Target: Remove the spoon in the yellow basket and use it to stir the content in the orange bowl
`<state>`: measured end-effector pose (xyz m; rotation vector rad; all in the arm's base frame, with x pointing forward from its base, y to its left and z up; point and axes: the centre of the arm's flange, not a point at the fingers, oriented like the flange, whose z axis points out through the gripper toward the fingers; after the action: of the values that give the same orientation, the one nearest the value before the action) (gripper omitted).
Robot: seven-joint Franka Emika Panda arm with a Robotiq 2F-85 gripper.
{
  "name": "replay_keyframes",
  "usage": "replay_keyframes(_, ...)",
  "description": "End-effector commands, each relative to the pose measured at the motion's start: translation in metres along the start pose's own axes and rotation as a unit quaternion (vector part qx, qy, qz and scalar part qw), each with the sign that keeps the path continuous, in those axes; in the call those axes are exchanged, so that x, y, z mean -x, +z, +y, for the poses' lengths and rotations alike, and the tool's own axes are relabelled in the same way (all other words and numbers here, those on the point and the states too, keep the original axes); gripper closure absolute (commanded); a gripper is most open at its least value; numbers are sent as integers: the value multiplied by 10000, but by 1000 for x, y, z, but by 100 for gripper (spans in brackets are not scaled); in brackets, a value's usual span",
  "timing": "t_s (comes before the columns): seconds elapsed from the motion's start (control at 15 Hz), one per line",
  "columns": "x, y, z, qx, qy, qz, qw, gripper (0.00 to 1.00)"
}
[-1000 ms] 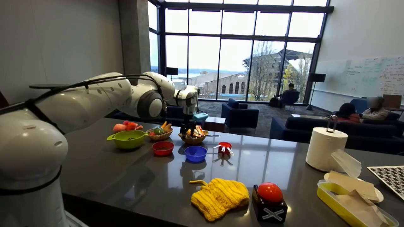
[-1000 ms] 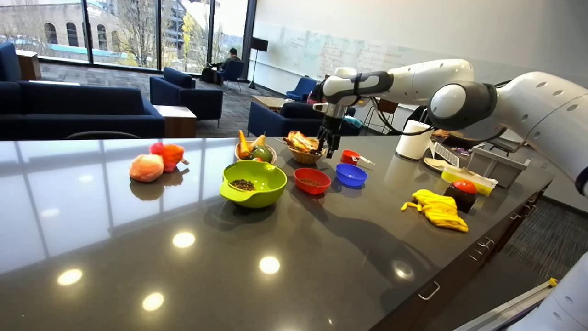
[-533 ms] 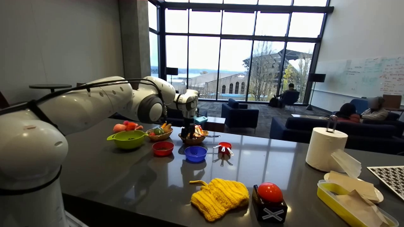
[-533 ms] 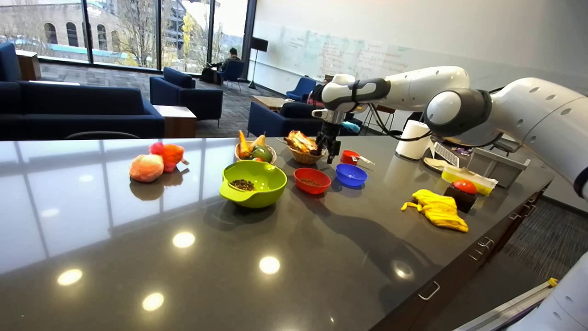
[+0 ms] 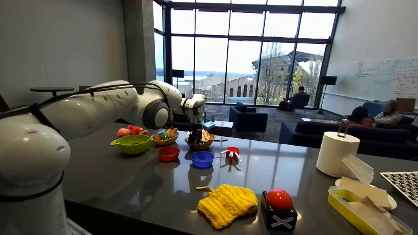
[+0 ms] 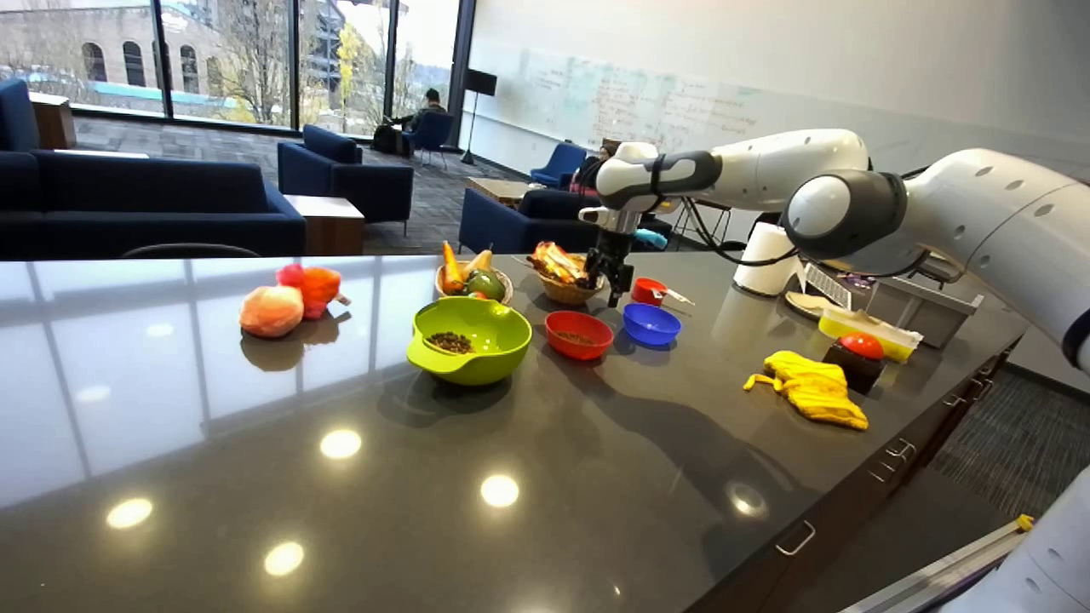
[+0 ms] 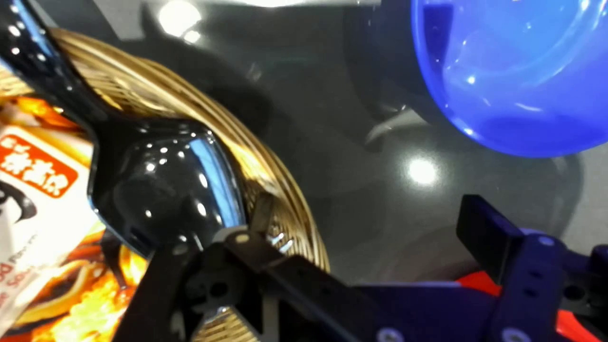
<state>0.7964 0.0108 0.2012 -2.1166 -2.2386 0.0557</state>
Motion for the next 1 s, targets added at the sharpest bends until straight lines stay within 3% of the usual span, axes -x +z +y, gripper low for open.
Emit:
replay_keyframes(0.0, 8, -12, 21, 33, -117, -261, 9996, 0)
replay_keyframes(0.4, 17, -23, 11, 13, -53, -524, 9986, 0)
replay_keyframes(0.93, 7, -14, 7, -87, -105, -423, 9990, 0)
